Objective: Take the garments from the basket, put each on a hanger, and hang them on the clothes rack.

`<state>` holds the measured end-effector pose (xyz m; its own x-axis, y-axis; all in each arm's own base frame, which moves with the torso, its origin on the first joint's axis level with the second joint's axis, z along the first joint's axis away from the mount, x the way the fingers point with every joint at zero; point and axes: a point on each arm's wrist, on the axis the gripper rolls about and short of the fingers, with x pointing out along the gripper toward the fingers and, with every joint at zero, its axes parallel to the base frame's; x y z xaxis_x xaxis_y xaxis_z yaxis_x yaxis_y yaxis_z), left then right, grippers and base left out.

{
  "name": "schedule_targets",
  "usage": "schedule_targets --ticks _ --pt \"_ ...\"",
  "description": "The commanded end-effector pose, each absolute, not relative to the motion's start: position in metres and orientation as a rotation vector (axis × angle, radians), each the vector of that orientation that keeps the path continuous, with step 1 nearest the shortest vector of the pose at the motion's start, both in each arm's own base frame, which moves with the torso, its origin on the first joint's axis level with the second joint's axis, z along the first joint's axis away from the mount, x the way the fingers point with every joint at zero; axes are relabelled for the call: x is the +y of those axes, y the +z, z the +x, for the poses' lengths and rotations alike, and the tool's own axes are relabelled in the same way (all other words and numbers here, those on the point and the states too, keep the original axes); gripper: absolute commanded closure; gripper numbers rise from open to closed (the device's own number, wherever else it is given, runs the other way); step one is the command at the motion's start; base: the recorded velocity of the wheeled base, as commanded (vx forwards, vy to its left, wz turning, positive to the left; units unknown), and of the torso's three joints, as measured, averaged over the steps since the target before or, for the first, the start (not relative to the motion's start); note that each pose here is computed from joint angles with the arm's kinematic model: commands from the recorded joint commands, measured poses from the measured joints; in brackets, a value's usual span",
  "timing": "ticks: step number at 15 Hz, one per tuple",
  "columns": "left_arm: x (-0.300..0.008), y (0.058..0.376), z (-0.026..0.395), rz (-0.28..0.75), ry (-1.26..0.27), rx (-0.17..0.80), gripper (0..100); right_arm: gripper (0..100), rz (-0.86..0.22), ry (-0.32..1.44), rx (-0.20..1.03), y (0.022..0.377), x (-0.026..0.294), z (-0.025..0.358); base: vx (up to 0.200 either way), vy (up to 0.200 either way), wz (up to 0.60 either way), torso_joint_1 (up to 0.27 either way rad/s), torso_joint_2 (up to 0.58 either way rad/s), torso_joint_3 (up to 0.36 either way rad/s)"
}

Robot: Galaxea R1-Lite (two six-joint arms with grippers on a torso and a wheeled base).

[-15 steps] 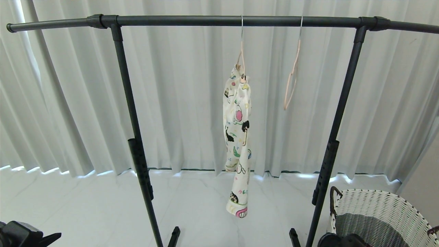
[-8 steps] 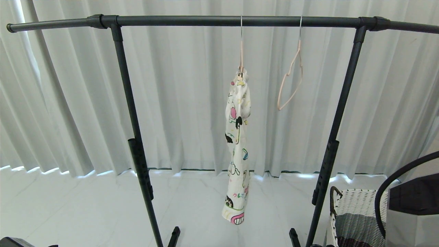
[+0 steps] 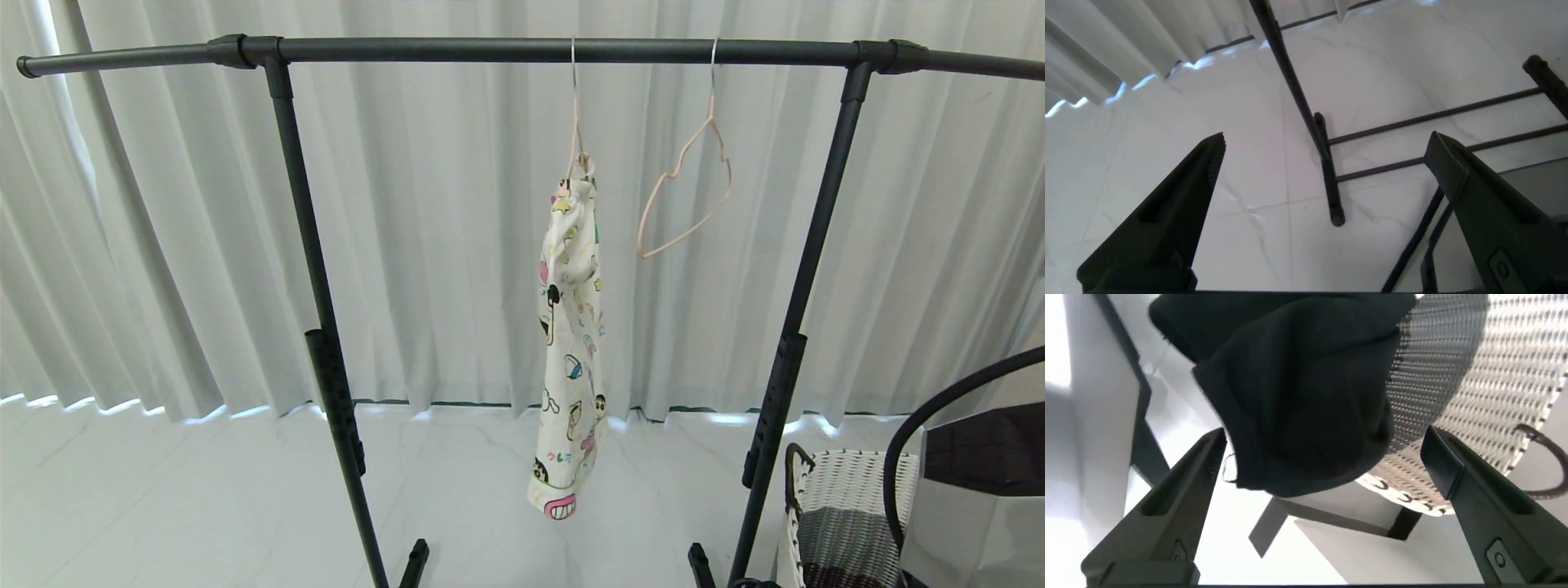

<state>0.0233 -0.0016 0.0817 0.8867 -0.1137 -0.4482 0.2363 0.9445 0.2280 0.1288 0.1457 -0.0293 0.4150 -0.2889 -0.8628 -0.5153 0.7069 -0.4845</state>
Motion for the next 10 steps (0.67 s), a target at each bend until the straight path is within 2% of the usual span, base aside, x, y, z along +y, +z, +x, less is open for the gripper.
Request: schedule_targets --ticks 1,4,8,10 --pt "-0.002 0.082 0.022 0.287 -0.181 0.433 0 100 -0.817 0.16 1.166 -0.029 0.146 0.129 0.0 0.0 0.0 0.0 0.0 0.0" --pt "-0.002 0.082 0.022 0.287 -0.181 0.433 0 100 -0.839 0.147 1.188 -0.03 0.144 0.128 0.0 0.0 0.0 0.0 0.0 0.0" --pt "-0.002 0.085 0.023 0.29 -0.179 0.426 0 100 -0.86 0.104 1.159 -0.02 0.14 0.125 0.0 0.0 0.0 0.0 0.0 0.0" --pt "-0.001 0.087 0.026 0.287 -0.19 0.436 0 100 -0.845 0.079 1.192 0.022 0.126 0.118 0.0 0.0 0.0 0.0 0.0 0.0"
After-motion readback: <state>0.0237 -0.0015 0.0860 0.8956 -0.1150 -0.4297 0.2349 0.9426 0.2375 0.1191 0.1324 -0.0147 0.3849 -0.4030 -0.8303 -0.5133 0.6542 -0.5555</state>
